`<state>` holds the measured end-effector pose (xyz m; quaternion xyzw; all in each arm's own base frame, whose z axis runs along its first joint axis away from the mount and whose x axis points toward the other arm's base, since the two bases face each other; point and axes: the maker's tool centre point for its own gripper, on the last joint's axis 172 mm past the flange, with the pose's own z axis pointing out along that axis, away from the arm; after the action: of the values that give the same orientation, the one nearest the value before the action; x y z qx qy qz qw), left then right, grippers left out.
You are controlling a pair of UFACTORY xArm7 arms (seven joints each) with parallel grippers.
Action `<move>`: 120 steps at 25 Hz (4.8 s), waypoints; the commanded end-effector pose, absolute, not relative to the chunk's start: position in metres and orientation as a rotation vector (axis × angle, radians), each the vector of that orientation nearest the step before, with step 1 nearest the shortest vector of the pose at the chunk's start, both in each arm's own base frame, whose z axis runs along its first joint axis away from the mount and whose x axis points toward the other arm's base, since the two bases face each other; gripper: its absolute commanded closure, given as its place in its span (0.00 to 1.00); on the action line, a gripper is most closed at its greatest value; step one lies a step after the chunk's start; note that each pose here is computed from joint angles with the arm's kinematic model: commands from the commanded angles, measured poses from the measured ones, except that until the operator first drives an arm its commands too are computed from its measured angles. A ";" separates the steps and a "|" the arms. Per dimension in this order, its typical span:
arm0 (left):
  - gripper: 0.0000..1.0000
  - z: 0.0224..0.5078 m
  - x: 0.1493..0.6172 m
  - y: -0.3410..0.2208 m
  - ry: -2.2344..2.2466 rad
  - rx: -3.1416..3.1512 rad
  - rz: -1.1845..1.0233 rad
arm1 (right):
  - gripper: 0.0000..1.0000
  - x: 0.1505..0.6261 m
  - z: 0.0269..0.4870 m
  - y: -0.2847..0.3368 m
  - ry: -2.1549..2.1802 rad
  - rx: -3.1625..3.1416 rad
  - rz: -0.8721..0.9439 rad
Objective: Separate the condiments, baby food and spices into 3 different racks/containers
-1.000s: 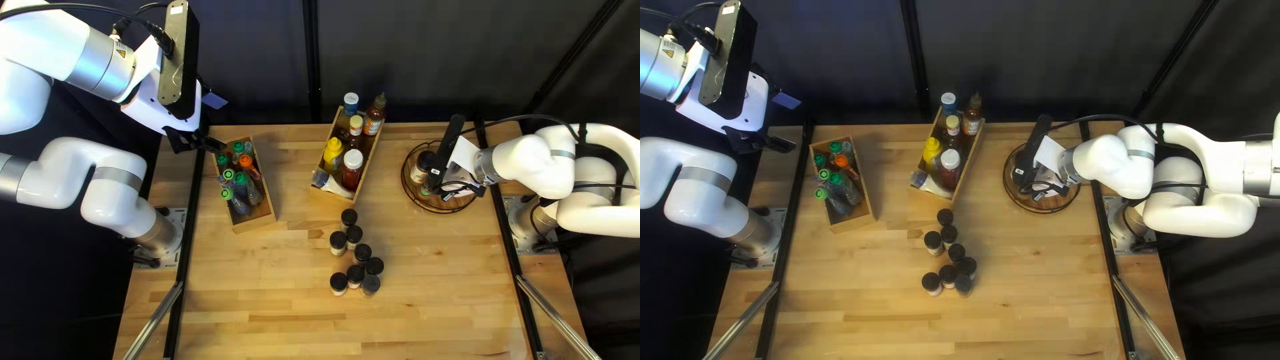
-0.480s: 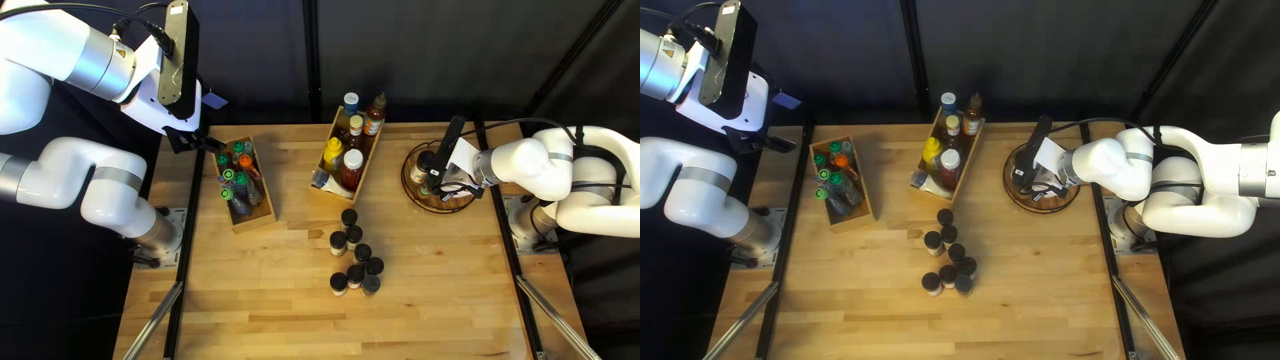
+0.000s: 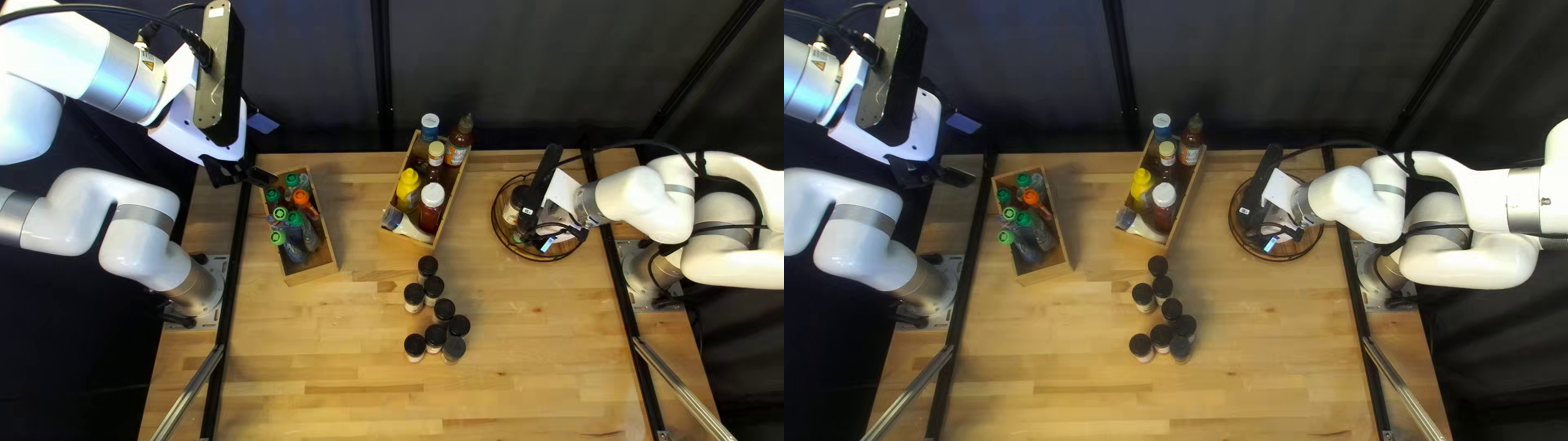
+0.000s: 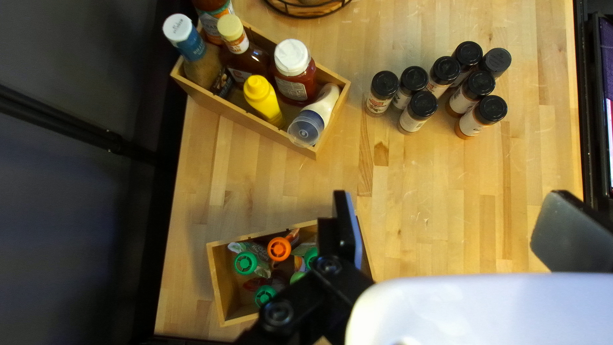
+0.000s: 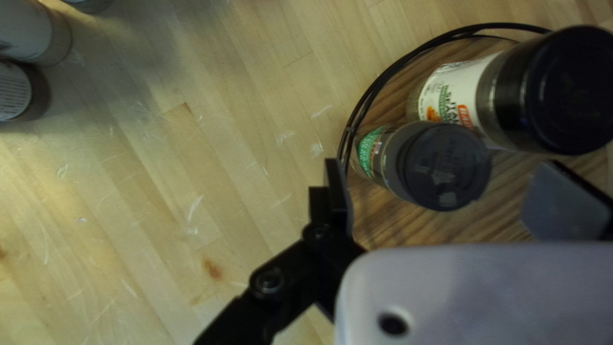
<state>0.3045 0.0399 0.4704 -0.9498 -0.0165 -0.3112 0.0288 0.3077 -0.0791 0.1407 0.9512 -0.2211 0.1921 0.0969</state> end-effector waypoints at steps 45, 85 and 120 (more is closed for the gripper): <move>0.00 0.470 0.305 0.040 -0.051 -2.930 -0.960 | 0.00 0.468 0.071 0.136 0.247 3.052 0.559; 0.00 0.470 0.305 0.040 -0.051 -2.930 -0.960 | 1.00 0.395 0.143 0.102 0.192 3.066 0.584; 0.00 0.470 0.305 0.040 -0.051 -2.930 -0.960 | 1.00 0.291 0.231 -0.230 -0.845 2.761 0.500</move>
<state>0.3045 0.0399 0.4704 -0.9498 -0.0165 -0.3112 0.0288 0.3036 -0.2194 0.2450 0.9416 -0.2714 0.1696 0.1051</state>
